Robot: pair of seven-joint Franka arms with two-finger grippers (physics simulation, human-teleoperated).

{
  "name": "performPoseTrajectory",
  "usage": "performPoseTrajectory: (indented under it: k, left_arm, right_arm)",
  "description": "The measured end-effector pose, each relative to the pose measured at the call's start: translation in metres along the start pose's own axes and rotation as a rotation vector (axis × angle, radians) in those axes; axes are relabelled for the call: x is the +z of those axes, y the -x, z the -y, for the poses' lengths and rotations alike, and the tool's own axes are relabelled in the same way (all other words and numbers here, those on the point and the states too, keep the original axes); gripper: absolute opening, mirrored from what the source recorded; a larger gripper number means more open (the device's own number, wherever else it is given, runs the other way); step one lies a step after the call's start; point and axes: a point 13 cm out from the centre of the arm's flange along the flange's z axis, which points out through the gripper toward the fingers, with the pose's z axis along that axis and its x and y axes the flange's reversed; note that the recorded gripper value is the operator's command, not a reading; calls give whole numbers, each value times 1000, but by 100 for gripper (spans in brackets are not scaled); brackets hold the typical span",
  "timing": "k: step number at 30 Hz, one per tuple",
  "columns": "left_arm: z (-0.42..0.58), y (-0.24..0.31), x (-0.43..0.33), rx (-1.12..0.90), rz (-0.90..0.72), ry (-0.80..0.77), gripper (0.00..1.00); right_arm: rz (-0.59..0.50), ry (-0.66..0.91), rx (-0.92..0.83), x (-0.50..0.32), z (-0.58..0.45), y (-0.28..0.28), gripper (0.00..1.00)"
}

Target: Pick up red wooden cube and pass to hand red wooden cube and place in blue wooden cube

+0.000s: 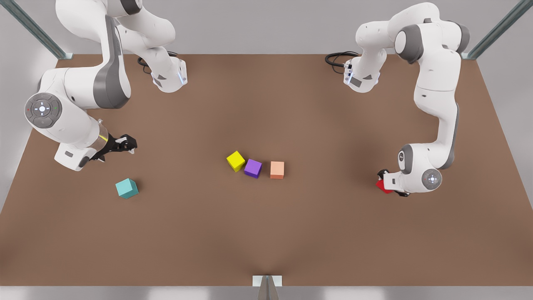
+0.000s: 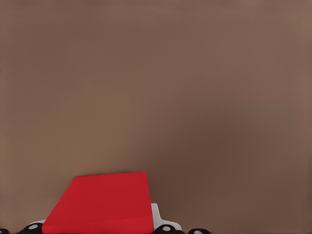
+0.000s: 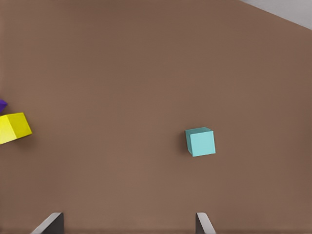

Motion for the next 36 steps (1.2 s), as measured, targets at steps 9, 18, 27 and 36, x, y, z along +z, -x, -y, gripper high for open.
performPoseTrajectory:
  k: [9,18,27,36]
  left_arm:
    - [299,306,-152,-10,319,-551,65]
    - [387,368,-170,-331,290,-1309,65]
    - [388,379,-173,-465,244,-1402,65]
    - [376,400,-167,-599,288,-1383,65]
  right_arm:
    - [-68,113,-48,58,-21,26,100]
    - [51,1015,-280,185,-215,143,100]
    - [649,1136,-667,155,-276,203,100]
    - [951,1112,-941,176,-310,189,100]
